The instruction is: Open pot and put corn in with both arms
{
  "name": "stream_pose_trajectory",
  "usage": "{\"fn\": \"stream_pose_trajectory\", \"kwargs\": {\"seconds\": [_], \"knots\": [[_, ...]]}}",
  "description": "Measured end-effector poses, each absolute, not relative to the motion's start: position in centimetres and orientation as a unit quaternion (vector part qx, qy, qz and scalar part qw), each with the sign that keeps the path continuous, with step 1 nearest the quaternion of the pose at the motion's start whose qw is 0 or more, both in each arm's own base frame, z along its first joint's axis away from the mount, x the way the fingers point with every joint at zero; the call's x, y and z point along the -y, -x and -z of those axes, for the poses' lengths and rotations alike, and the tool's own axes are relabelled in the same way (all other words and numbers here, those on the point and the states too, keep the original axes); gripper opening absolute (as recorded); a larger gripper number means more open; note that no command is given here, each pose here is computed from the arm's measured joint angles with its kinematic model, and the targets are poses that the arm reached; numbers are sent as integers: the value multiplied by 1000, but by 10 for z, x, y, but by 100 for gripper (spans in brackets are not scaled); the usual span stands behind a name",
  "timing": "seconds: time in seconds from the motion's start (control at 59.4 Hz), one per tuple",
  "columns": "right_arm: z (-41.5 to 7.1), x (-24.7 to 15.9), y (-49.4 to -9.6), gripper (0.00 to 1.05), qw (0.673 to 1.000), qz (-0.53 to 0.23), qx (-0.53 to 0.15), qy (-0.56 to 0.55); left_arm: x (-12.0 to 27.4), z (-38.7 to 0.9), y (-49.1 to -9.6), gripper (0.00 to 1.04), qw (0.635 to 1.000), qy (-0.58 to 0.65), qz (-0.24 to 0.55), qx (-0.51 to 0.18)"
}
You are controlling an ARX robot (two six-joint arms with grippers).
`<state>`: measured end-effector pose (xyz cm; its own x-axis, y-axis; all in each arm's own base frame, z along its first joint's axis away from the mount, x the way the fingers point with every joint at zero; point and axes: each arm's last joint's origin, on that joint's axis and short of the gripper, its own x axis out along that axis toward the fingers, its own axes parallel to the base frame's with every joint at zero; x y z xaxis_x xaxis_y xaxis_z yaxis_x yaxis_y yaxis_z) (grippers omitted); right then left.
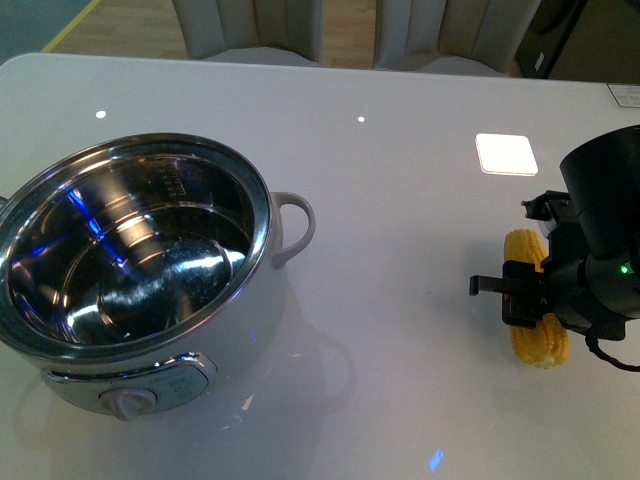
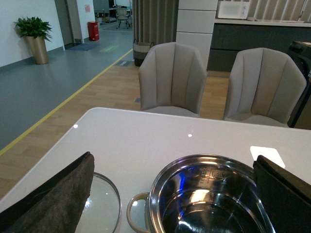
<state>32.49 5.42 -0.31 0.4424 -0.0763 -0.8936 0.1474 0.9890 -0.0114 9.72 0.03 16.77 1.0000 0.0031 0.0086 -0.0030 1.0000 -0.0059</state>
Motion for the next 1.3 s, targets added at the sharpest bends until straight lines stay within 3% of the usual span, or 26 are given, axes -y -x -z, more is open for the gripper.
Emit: {"fn": "stream_pose_trajectory", "kwargs": {"seconds": [0.202,0.505,0.876,1.297], "knots": [[-38,-52,-324,25,882,52,-461,-85,0,-168,-97,98,1000,3,-2,4],[-118,-70,-325,23,909,-28,-364,-202,0,-168,-97,98,1000,3,-2,4],[-165,-146,-336,23,891,-136,-339,-269,0,-168,-97,98,1000,3,-2,4],[-162,-224,-335,23,853,-219,-386,-276,0,-168,-97,98,1000,3,-2,4]]}}
